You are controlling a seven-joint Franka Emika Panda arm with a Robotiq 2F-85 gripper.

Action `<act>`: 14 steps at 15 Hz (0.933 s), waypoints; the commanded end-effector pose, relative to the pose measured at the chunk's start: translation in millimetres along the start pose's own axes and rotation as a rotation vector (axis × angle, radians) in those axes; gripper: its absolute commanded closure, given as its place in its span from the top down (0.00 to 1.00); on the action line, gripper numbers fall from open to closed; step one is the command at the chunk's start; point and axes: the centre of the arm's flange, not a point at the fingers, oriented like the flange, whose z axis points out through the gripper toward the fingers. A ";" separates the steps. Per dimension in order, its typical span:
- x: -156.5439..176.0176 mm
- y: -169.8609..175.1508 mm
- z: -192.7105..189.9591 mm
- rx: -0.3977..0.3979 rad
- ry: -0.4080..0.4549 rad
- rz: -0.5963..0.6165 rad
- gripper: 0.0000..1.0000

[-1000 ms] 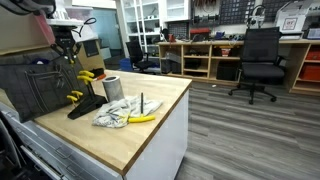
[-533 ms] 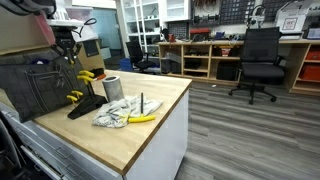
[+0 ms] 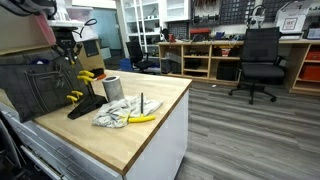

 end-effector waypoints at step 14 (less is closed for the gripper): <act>-21.2 -0.6 23.7 -0.023 -0.007 0.030 0.04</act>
